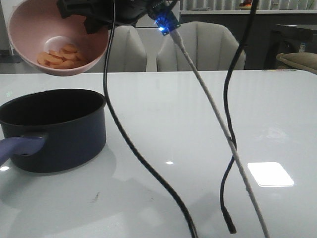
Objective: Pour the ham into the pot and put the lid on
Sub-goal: 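Lift the pink bowl and carry it above the pot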
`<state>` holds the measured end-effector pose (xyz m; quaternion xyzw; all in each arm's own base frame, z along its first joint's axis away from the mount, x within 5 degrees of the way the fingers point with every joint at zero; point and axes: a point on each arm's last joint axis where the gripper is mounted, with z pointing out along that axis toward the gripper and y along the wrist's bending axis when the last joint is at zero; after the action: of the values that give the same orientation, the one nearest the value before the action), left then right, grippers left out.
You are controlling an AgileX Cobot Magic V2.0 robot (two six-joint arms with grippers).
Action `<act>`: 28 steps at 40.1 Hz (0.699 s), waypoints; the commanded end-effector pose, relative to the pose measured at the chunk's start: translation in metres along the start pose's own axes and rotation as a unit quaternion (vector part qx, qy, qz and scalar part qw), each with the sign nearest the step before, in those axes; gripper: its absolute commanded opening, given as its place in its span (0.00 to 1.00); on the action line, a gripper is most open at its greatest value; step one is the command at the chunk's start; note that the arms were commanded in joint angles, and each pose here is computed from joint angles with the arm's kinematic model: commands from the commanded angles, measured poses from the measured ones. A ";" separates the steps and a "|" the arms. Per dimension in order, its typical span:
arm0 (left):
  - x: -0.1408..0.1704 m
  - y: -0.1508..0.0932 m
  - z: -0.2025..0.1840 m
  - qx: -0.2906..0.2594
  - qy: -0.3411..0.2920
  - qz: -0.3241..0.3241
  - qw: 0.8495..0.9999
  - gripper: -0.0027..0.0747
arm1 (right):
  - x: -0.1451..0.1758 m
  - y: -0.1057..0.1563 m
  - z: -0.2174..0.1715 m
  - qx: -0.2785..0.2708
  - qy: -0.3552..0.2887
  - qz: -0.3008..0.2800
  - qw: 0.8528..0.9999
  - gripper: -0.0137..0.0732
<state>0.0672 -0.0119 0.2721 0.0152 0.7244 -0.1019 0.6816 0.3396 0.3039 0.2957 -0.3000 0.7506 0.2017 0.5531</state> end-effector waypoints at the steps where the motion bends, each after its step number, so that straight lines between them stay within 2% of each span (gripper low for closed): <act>1: -0.017 -0.002 -0.002 0.005 -0.054 -0.004 0.999 0.76 | -0.043 -0.002 -0.018 0.013 -0.115 -0.048 0.992 0.32; 15: -0.017 -0.002 -0.002 0.005 -0.054 -0.004 0.999 0.76 | -0.047 -0.003 -0.013 0.035 -0.150 -0.155 0.976 0.32; 28: -0.017 -0.002 -0.002 0.005 -0.054 -0.004 0.999 0.76 | -0.039 0.000 0.003 0.052 -0.215 -0.168 0.961 0.32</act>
<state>0.0672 -0.0119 0.2721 0.0152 0.7244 -0.1019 0.6816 0.3551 0.3186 0.2797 -0.3817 0.6438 0.1202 0.6522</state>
